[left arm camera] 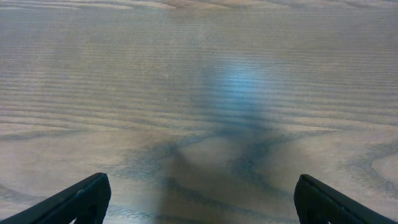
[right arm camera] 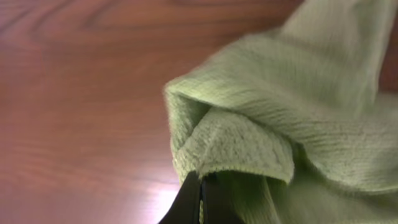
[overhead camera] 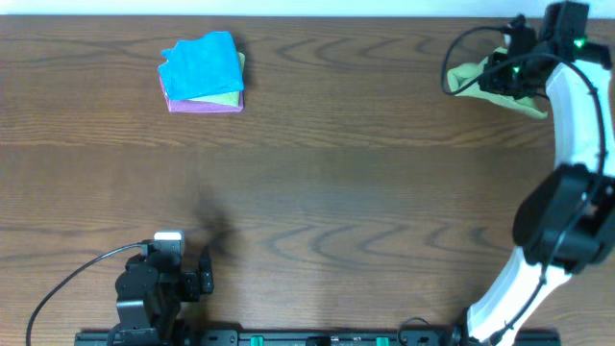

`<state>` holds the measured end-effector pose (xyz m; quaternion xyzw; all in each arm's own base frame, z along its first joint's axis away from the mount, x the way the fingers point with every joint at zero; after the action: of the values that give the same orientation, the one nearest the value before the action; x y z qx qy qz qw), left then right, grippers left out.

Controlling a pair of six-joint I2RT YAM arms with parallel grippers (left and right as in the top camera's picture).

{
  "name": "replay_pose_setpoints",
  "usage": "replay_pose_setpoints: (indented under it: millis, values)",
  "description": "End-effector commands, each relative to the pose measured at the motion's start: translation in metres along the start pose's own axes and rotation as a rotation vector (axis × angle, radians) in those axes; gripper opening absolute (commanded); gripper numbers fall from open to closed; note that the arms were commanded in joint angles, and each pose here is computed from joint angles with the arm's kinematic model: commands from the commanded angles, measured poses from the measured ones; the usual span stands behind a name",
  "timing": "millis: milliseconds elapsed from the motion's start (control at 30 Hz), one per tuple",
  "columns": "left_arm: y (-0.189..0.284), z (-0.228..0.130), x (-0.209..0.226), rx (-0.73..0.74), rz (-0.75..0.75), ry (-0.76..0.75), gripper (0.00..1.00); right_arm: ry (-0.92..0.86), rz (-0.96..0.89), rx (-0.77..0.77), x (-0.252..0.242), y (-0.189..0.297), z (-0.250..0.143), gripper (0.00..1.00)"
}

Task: Fold the cloth
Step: 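Close the right gripper on the green cloth's edge, then lift and drag the green cloth toward table center, spreading it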

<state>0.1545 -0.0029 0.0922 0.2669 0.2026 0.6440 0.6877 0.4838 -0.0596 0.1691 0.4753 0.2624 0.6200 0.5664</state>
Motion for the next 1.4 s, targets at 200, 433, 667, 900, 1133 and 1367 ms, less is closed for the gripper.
replay_pose_setpoints:
  millis: [200, 433, 667, 900, 1133, 1367]
  values:
    - [-0.001, -0.014, -0.001, 0.058, -0.004, -0.025, 0.95, 0.290, 0.074, 0.072, 0.096, 0.073, -0.045, 0.01]
    - [-0.001, -0.014, -0.001, 0.058, -0.004, -0.026, 0.95, 0.501, 0.182, 0.122, 0.189, 0.127, -0.108, 0.01]
    - [-0.001, -0.014, -0.001, 0.058, -0.004, -0.026, 0.95, 0.754, 0.373, 0.143, 0.290, 0.168, -0.187, 0.01]
    - [-0.001, -0.014, -0.001, 0.058, -0.002, -0.026, 0.96, 0.814, 0.467, 0.168, 0.347, 0.178, -0.237, 0.01]
    - [-0.001, -0.014, -0.001, 0.058, -0.001, -0.026, 0.95, 0.755, 0.339, 0.090, 0.345, 0.138, -0.200, 0.01]
    - [-0.001, -0.014, -0.001, 0.057, -0.002, -0.025, 0.95, 0.627, 0.025, -0.067, 0.306, 0.031, -0.106, 0.02]
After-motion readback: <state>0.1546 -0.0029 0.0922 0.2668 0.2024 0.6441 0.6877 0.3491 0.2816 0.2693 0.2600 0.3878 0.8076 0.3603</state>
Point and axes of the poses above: each gripper's point midway between its finger pads, its own y axis back along the fingers, its own x axis along the line the jaws close on, z = x × y, the point moved 2 cm from there along y, back along the fingers, and after that the axes turned 5 degrees about -y, right-handed, at the moved point
